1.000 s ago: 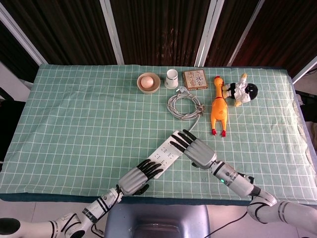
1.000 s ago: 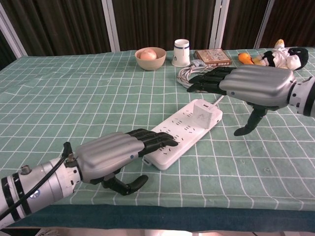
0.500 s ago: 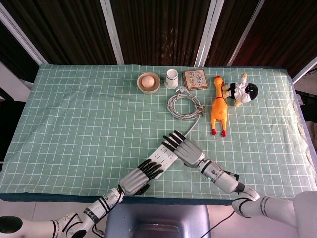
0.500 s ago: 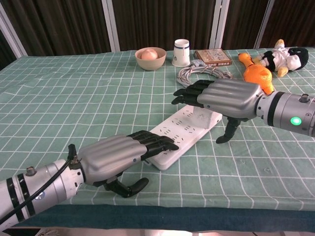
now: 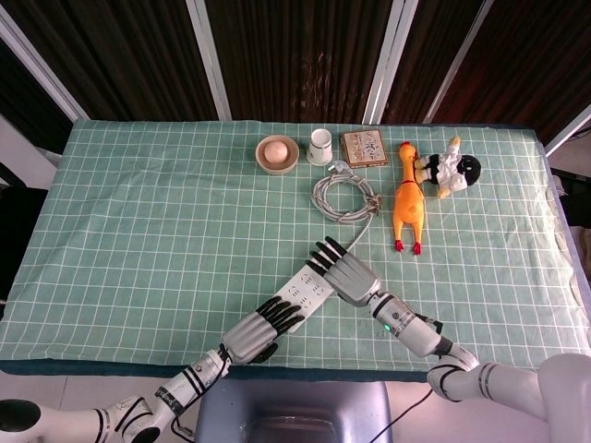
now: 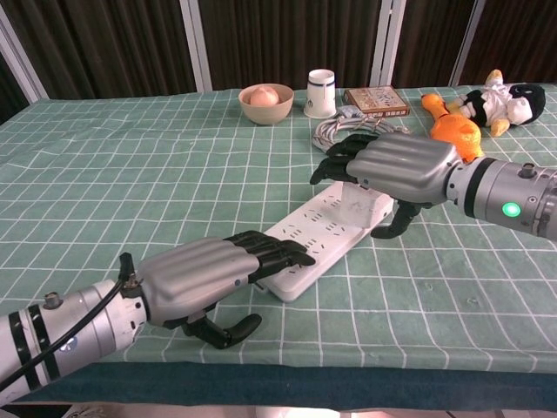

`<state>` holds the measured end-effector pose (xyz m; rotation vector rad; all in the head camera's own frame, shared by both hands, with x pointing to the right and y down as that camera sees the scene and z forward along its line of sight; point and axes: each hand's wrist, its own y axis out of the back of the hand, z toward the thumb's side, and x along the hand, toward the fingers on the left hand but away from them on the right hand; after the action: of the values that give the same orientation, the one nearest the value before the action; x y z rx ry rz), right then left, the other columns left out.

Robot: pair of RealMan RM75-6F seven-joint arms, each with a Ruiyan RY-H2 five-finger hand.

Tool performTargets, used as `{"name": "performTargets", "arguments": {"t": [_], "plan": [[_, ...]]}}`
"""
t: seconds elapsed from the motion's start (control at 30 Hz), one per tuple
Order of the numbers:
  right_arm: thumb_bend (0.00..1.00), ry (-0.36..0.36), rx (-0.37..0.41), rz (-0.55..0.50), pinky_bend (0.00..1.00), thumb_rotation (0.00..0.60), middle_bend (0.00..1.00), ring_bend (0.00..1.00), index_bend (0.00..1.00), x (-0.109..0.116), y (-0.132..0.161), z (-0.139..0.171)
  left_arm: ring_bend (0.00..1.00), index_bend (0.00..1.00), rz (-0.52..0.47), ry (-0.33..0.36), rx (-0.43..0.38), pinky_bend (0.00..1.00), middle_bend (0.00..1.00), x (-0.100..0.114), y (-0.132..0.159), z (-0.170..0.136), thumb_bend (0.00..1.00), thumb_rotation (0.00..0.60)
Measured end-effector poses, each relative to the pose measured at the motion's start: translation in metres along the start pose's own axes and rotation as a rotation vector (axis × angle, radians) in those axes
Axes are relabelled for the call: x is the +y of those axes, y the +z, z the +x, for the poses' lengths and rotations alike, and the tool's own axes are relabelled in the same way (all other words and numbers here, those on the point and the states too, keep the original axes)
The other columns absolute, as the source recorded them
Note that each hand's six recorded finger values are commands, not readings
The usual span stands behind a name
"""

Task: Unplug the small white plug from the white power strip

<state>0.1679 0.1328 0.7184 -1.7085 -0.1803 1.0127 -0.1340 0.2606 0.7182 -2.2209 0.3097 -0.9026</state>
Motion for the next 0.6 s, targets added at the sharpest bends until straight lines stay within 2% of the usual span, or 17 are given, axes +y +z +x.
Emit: {"name": "performTargets", "arguments": {"t": [0.23, 0.47, 0.6], "plan": [[0.39, -0.001, -0.017, 0.019, 0.11, 0.600, 0.30, 0.06, 0.36, 0.0004, -0.0012, -0.0024, 0.00, 0.00, 0.005, -0.006, -0.002, 0.00, 0.00, 0.0001, 0.0016, 0.0008, 0.53, 0.600], [0.39, 0.002, -0.013, 0.028, 0.23, 0.600, 0.35, 0.14, 0.49, -0.0002, 0.0012, -0.0023, 0.00, 0.00, 0.009, -0.010, -0.002, 0.00, 0.00, -0.0005, 0.0021, 0.0009, 0.53, 0.600], [0.39, 0.009, -0.010, 0.031, 0.25, 0.600, 0.38, 0.19, 0.55, -0.0020, 0.0022, -0.0019, 0.00, 0.00, 0.011, -0.013, 0.000, 0.00, 0.00, -0.0011, 0.0020, 0.0013, 0.53, 0.600]]}}
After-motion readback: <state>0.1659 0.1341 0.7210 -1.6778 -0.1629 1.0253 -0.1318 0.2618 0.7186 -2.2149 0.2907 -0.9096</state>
